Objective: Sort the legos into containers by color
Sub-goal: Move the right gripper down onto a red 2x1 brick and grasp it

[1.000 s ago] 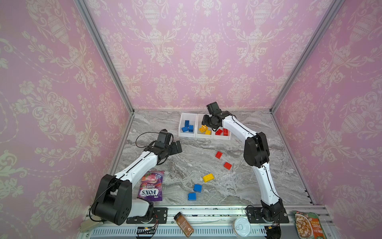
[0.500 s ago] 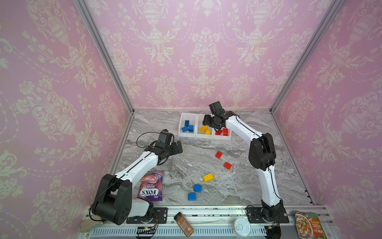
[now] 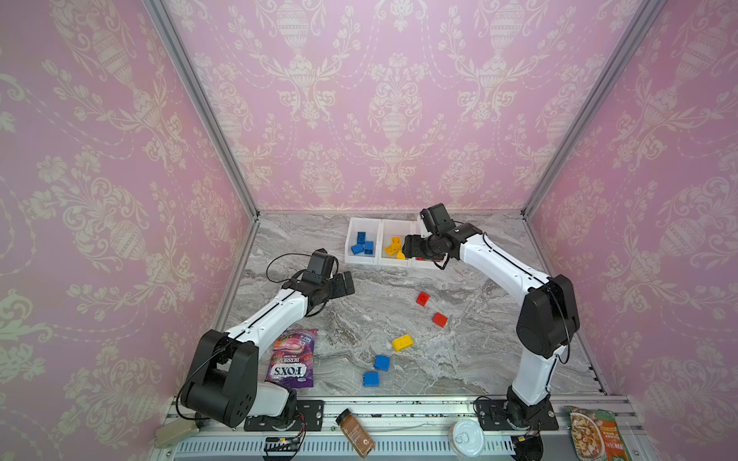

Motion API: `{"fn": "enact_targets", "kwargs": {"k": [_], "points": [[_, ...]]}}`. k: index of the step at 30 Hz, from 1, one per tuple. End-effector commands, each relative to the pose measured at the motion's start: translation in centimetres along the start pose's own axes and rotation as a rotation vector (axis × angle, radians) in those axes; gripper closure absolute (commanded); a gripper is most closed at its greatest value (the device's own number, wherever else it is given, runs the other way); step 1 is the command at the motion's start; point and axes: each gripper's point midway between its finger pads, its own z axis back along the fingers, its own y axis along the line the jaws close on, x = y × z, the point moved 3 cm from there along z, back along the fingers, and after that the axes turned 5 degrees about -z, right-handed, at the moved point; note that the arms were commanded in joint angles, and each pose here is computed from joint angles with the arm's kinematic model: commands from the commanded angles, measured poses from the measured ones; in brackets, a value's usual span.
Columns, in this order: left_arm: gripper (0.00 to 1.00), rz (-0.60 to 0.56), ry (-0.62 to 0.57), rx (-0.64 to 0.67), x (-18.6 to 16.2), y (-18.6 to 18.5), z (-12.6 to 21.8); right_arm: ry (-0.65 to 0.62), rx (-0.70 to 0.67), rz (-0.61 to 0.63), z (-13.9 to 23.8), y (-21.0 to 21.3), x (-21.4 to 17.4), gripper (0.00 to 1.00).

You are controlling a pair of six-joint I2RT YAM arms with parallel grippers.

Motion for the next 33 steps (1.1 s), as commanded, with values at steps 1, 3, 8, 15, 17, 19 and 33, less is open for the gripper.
{"fn": "enact_targets", "kwargs": {"k": [1,3,8,15,17,19,33], "points": [[0.01,-0.003,-0.011,-0.037,0.8,-1.1,0.1,0.066,-0.004,0.099,1.8,-0.8,-2.9,0.18],[0.01,-0.004,-0.009,-0.039,0.8,-1.1,0.0,0.105,-0.040,0.101,2.2,-1.8,-4.4,0.18],[0.01,-0.004,-0.005,-0.041,0.9,-1.3,-0.2,0.216,-0.098,0.075,2.9,-4.0,-8.6,0.18],[0.01,-0.018,0.001,-0.046,1.1,-1.5,-0.4,0.354,-0.130,0.196,2.3,-5.7,-14.1,0.16],[0.01,-0.019,0.002,-0.047,1.1,-1.6,-0.4,0.405,-0.164,0.236,1.8,-6.7,-15.7,0.15],[0.01,-0.019,0.001,-0.049,1.2,-1.6,-0.4,0.429,-0.190,0.263,1.4,-7.2,-16.6,0.13],[0.01,-0.025,0.003,-0.054,1.0,-1.7,-0.2,0.465,-0.264,0.564,-1.2,-9.4,-18.2,0.14]]}}
